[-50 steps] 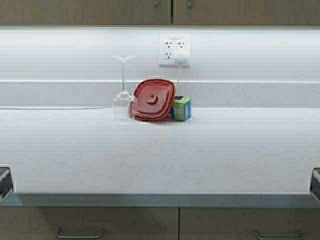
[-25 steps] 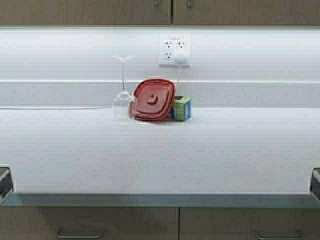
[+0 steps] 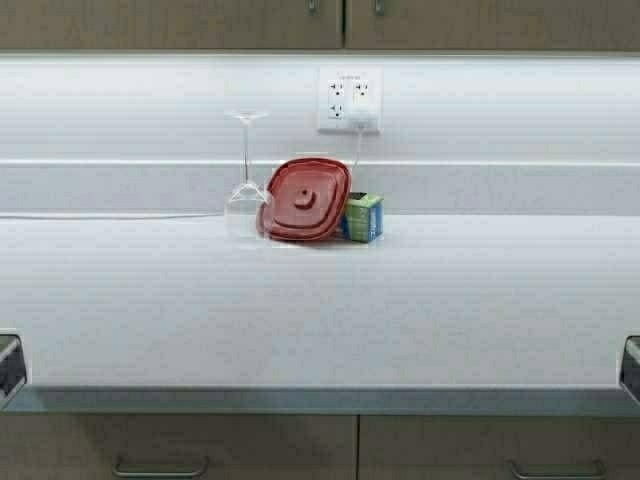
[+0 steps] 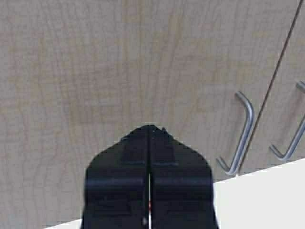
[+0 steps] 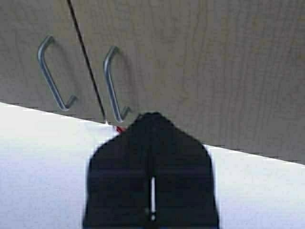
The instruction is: Open the cabinet, put the pot inside, then close it
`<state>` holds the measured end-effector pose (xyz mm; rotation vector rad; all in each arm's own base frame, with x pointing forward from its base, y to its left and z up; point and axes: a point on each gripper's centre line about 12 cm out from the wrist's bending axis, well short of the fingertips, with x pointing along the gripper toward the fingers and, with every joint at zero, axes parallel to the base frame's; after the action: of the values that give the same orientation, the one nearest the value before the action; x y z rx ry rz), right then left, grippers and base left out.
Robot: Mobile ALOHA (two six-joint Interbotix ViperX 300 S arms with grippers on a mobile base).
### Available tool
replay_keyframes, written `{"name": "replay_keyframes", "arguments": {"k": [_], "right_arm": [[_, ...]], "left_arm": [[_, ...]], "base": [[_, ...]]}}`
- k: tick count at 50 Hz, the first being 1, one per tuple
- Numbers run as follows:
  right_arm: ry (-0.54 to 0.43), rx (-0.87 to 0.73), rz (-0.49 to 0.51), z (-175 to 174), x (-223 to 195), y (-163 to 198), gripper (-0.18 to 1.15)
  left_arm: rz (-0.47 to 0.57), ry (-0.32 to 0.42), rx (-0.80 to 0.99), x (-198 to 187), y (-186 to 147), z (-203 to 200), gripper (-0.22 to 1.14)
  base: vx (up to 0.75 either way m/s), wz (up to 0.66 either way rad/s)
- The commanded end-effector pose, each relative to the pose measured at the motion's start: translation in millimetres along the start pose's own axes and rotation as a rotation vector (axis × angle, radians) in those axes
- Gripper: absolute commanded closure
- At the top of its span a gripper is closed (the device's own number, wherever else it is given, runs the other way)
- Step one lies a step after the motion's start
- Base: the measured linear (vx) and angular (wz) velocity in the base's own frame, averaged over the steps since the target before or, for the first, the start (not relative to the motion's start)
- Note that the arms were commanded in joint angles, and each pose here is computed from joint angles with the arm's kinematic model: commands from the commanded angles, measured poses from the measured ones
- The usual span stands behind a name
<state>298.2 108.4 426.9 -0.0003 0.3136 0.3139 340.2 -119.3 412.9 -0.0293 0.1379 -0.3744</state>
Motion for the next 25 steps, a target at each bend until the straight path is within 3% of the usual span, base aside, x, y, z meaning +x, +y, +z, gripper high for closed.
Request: {"name": "replay_keyframes", "arguments": {"k": [1, 25], "right_arm": [[-0.034, -0.002, 0.004, 9.2, -5.3, 0.9, 0.91], [-0.032, -0.003, 0.003, 8.6, -5.1, 0.8, 0.91]], "left_arm": [[0.001, -0.031, 0.005, -3.2, -0.7, 9.8, 0.87], [0.002, -0.034, 0.003, -3.3, -0.7, 10.6, 0.87]], "base": [[0.00, 0.00], [0.00, 0.00]]}}
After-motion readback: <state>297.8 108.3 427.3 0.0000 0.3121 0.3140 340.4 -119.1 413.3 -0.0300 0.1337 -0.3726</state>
